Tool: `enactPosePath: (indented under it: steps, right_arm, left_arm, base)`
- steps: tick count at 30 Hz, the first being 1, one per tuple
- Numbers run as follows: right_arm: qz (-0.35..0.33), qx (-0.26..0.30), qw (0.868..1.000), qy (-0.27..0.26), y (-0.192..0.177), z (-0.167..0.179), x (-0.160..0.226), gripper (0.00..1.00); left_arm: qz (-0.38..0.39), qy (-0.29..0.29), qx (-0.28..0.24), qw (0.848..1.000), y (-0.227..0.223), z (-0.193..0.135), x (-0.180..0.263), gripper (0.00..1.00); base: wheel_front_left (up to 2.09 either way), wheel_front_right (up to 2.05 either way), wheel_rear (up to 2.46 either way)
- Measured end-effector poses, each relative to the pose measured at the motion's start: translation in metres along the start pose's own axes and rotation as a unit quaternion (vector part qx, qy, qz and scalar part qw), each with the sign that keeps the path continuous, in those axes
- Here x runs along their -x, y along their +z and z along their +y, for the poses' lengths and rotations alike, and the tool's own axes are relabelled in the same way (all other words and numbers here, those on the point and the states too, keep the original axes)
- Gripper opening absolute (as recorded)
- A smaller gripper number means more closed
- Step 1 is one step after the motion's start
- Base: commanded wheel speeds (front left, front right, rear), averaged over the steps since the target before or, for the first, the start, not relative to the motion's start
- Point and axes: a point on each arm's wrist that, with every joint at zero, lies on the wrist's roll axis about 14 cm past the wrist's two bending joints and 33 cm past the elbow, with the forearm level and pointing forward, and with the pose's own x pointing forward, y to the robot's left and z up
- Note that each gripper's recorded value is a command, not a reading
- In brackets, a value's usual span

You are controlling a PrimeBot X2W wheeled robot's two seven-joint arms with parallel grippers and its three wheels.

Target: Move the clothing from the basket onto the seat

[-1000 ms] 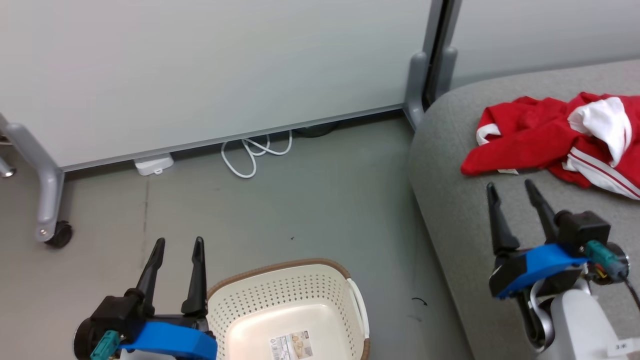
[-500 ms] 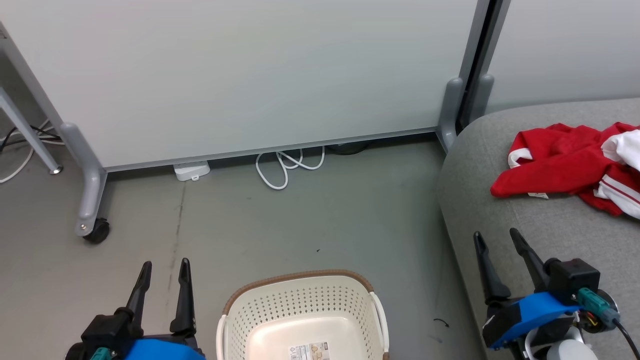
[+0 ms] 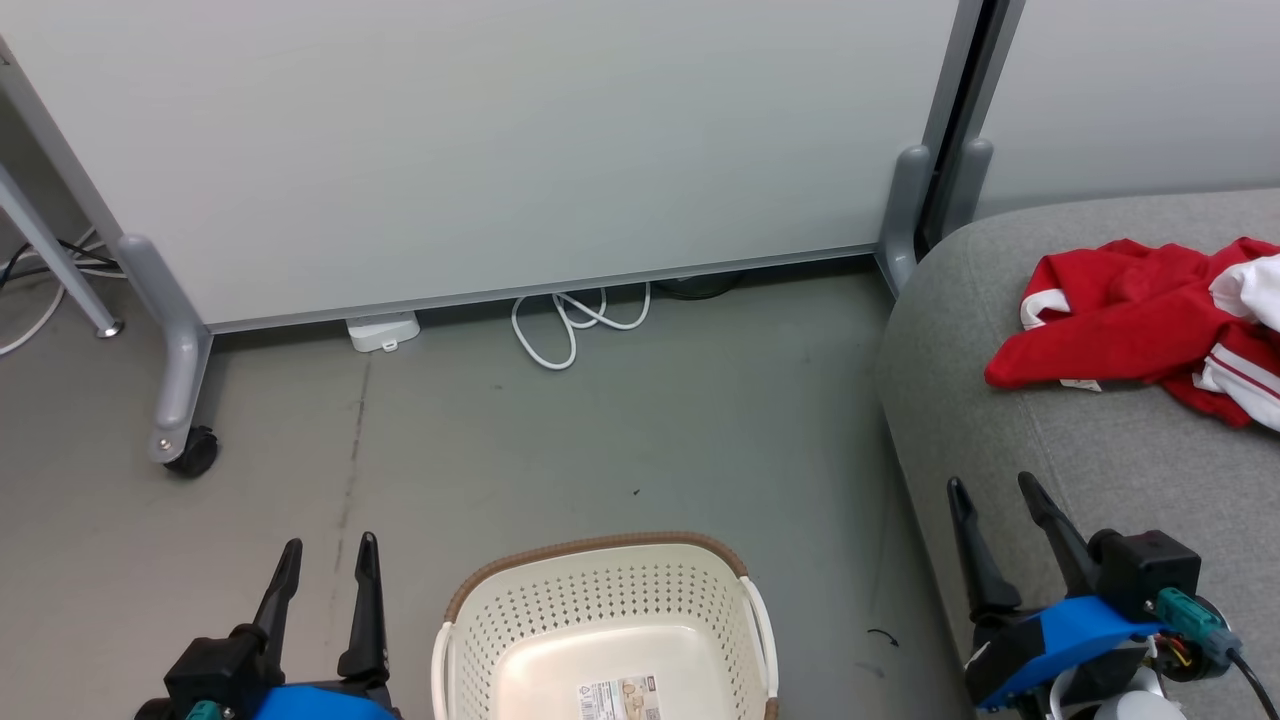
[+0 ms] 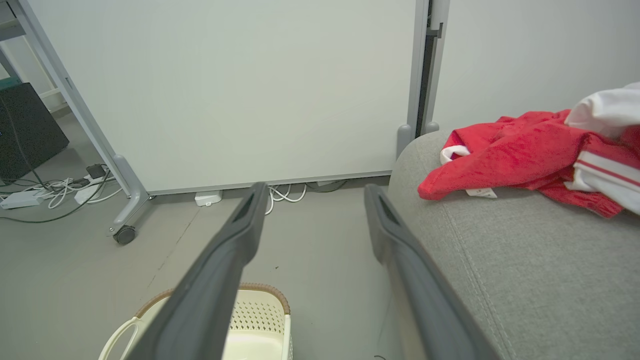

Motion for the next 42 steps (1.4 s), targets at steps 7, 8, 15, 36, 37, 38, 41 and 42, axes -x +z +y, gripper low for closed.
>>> enactPosePath:
  steps: [7,8,15,36,37,38,41,42]
  right_arm:
    - [0.005,-0.001,1.000,0.000,-0.004,0.000,0.000,1.00]
    - [0.005,-0.001,1.000,0.000,-0.004,0.000,0.000,1.00]
    - [0.009,0.000,1.000,0.002,-0.007,0.001,0.000,1.00]
    - [0.045,-0.141,0.988,-0.033,-0.030,-0.011,0.010,0.00]
    - [0.044,-0.149,0.987,-0.034,-0.029,-0.011,0.009,0.00]
    - [0.042,-0.158,0.986,-0.035,-0.029,-0.012,0.009,0.00]
    - [0.040,-0.183,0.982,-0.039,-0.027,-0.013,0.009,0.00]
    - [0.040,-0.191,0.980,-0.040,-0.027,-0.013,0.009,0.00]
  left_arm:
    - [0.007,0.001,0.004,1.000,-0.004,0.000,-0.001,1.00]
    - [0.007,0.001,0.004,1.000,-0.005,0.000,-0.001,1.00]
    - [0.012,0.001,0.006,1.000,-0.008,0.000,-0.001,1.00]
    - [0.053,0.049,0.144,0.987,-0.030,0.011,0.009,0.00]
    - [0.053,0.051,0.152,0.986,-0.030,0.011,0.008,0.00]
    - [0.051,0.053,0.160,0.984,-0.029,0.011,0.008,0.00]
    - [0.048,0.057,0.183,0.980,-0.026,0.012,0.006,0.00]
    - [0.046,0.058,0.190,0.979,-0.025,0.013,0.005,0.00]
  base:
    - [0.00,0.00,0.00]
    - [0.00,0.00,0.00]
    - [0.00,0.00,0.00]
    - [0.00,0.00,0.00]
    - [0.00,0.00,0.00]
    - [0.00,0.00,0.00]
    - [0.00,0.00,0.00]
    - [0.00,0.00,0.00]
